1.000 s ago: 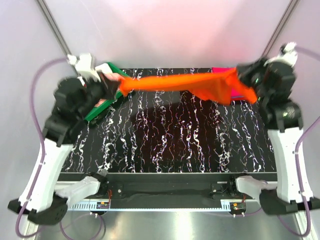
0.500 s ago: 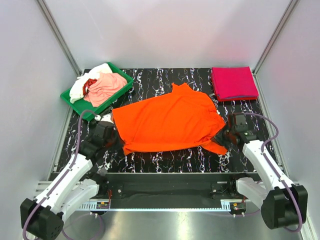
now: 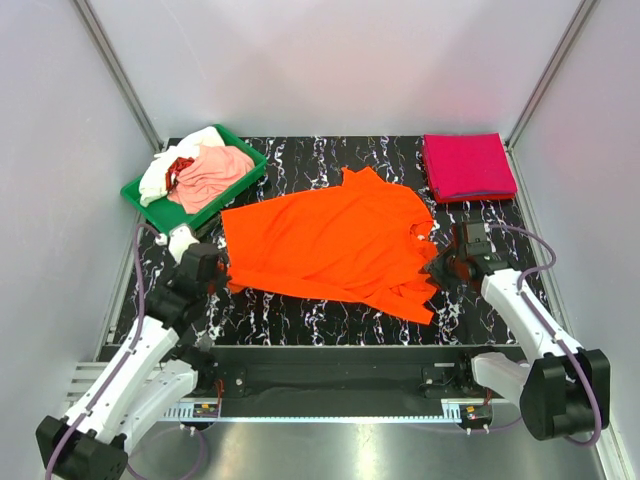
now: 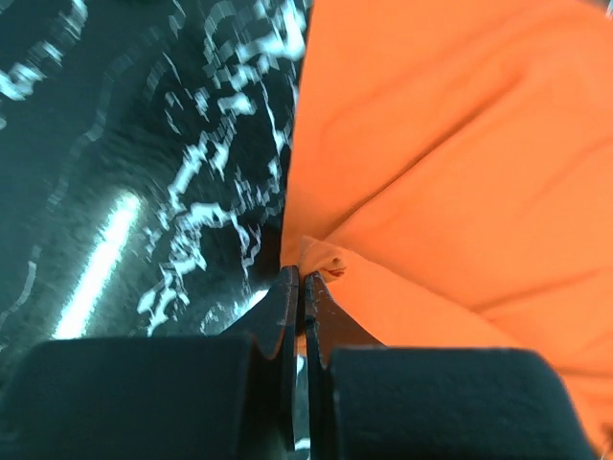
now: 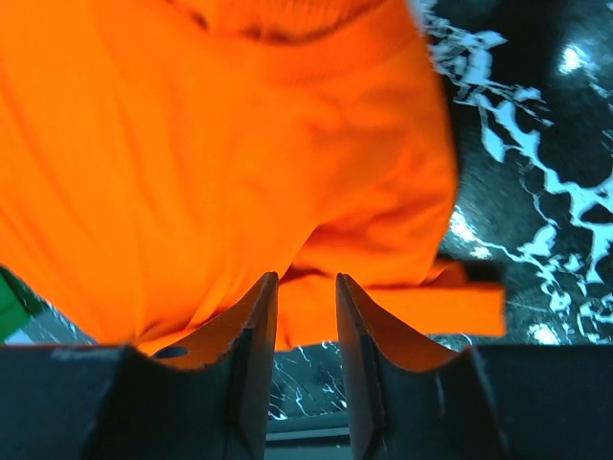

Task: Fold and stack the t-shirts
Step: Flatten the tshirt out

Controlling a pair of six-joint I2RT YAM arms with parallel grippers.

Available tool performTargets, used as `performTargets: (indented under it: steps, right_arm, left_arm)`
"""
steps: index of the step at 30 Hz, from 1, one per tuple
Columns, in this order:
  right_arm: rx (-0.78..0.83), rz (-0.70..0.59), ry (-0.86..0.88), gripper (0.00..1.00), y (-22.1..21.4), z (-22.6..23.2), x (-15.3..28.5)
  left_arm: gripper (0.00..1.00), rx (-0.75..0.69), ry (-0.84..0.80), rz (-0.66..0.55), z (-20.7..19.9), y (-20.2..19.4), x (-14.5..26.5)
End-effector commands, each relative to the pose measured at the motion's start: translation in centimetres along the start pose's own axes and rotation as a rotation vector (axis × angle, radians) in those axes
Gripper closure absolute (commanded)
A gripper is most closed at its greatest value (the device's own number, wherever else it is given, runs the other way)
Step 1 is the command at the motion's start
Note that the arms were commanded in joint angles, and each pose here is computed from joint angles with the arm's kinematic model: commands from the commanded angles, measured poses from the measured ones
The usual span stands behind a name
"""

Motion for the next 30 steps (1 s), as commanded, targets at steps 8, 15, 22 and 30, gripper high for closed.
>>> performTargets:
  steps: [8,15,22,30]
  right_arm:
    - [-0.214,0.062,-0.234,0.64,-1.9,-3.7,-1.7]
    - [-0.125,-0.082,-0.144,0.62,1.6,-0.1,-2.6]
    - [-0.013,-0.059,-0.085,0.62,3.0,3.7,-2.4]
    - [0.111,-0.051,-0.053,0.57,3.9,5.1,-3.4]
  left_arm:
    - [1.0,0.101,0.021,-0.14,-0.4,3.4,0.9]
    - [1.0,0.127,-0.002,-0.083,-0.7,1.7,-0.1]
    - [1.0,0.119,-0.022,-0.124,-0.6,2.9,1.3]
    - [1.0,0.123,-0.037,-0.096,-0.9,2.7,1.5]
Point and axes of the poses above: each gripper's point midway between its finger pads, its own x axis back along the fingers, its own z axis along the line the jaws close on, y = z × x, the point moved 5 cm from there along x, back along the fingers, and after that the axes turned 7 degrees about -x, right-handed, at the moved point
